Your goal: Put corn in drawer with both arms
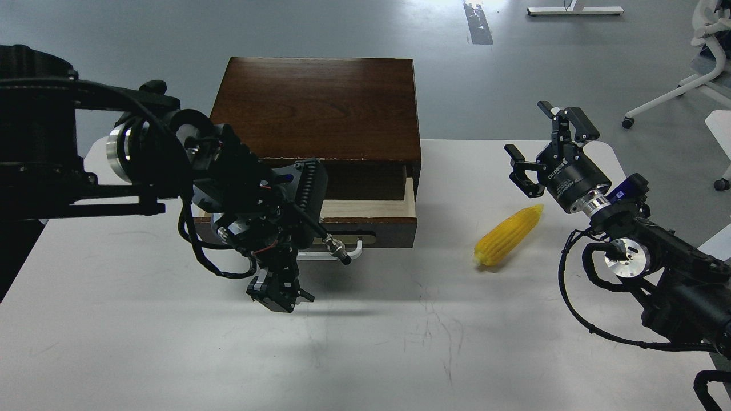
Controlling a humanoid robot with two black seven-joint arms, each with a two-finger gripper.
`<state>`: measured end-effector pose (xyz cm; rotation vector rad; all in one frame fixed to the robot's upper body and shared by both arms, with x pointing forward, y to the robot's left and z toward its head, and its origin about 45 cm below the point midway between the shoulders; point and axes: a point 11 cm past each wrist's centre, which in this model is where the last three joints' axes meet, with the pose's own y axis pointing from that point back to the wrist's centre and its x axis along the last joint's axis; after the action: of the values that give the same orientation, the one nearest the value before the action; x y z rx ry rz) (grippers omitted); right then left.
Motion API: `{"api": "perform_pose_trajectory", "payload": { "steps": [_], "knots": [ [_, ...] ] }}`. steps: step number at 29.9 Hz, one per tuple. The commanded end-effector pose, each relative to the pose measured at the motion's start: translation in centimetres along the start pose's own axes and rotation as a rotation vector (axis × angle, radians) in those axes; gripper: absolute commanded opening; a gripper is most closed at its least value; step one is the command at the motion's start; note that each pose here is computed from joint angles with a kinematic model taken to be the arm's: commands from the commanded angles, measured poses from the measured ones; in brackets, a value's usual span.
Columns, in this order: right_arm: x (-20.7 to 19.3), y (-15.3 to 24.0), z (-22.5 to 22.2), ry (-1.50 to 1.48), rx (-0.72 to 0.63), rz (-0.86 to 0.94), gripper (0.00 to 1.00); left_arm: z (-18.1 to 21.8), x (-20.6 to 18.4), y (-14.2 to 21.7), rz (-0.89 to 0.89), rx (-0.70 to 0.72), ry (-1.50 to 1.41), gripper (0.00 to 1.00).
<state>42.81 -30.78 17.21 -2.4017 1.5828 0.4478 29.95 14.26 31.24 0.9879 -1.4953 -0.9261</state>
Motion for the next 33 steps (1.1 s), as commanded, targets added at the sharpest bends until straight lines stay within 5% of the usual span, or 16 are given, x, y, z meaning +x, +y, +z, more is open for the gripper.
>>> {"api": "perform_pose_trajectory", "payload": {
  "steps": [1,8,13,26,33],
  "knots": [
    [-0.1,-0.1,-0.1,0.000,0.003,-0.005,1.00,0.2,0.5,2.0,0.083,-0.001,0.077,0.98],
    [0.3,0.1,-0.6,0.011,0.006,0.001,1.00,-2.3,2.6,9.4,0.442,0.033,0.378,0.98],
    [0.4,0.1,-0.7,0.014,0.005,0.002,1.00,-5.8,0.1,15.0,0.788,-0.025,0.813,0.98],
    [1.0,0.5,-1.4,0.061,-0.021,-0.003,1.00,-8.6,-9.2,10.1,1.162,-0.297,1.576,0.99],
    [1.8,0.9,-4.3,0.144,-0.025,-0.026,1.00,-10.5,-15.7,9.6,1.434,-0.273,1.860,0.99]
  ]
}}
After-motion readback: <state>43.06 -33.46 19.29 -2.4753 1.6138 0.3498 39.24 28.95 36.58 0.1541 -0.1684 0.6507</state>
